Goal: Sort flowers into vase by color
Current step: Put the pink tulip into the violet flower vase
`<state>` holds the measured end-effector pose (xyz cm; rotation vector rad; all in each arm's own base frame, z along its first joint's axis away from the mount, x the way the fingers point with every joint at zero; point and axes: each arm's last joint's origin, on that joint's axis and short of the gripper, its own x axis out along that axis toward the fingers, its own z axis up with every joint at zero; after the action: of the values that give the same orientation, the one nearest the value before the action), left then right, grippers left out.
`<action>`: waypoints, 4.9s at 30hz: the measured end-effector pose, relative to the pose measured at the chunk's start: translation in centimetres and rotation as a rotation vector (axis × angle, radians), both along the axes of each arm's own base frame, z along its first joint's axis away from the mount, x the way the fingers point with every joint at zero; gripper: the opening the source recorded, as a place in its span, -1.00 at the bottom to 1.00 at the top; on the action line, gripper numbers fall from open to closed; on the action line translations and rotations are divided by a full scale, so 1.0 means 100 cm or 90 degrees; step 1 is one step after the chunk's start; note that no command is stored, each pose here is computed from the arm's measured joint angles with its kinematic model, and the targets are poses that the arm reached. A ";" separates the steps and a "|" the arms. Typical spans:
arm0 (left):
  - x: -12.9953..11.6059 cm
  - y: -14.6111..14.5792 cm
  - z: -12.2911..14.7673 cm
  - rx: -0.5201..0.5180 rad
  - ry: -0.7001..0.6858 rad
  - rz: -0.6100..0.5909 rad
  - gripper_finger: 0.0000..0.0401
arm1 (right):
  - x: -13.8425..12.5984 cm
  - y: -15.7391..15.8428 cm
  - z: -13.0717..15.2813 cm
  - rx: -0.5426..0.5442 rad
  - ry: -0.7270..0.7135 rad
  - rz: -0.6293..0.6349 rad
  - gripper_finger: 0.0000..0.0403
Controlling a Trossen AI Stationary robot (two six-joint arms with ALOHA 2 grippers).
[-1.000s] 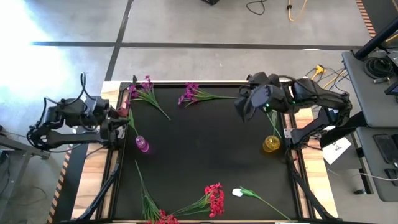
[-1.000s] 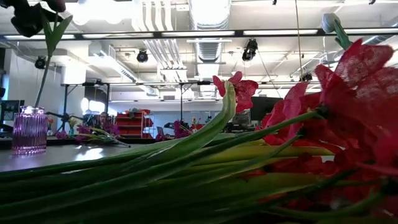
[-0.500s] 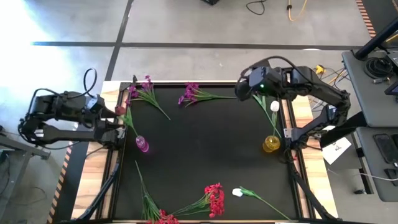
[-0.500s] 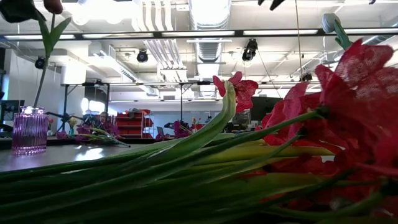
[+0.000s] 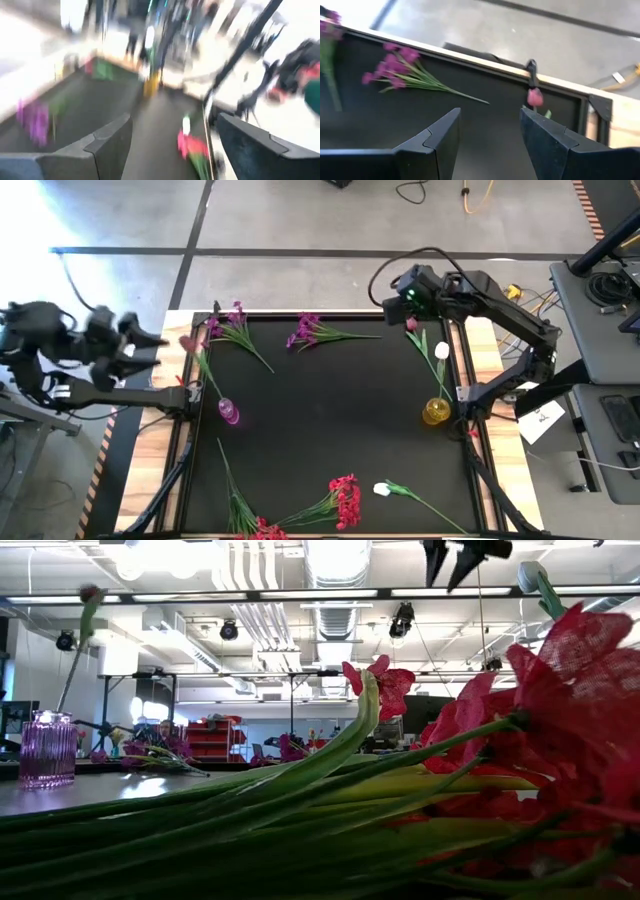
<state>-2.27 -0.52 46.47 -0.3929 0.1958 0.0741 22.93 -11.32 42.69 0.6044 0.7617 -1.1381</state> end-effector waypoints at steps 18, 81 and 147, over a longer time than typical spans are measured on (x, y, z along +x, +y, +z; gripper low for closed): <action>0.079 0.012 -0.008 0.062 -0.114 0.036 0.36 | -0.036 -0.089 -0.122 0.183 0.086 -0.073 -0.04; 0.201 0.030 -0.044 0.205 -0.062 0.100 0.37 | 0.069 0.062 -0.026 -0.314 -0.471 0.461 -0.94; 0.147 -0.038 -0.138 0.309 0.191 -0.033 -1.00 | 0.080 0.160 0.015 -0.353 -0.440 0.605 0.53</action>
<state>12.44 -4.28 32.68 0.1106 0.4717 0.1258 30.89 4.64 44.21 0.0858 0.0558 -0.1775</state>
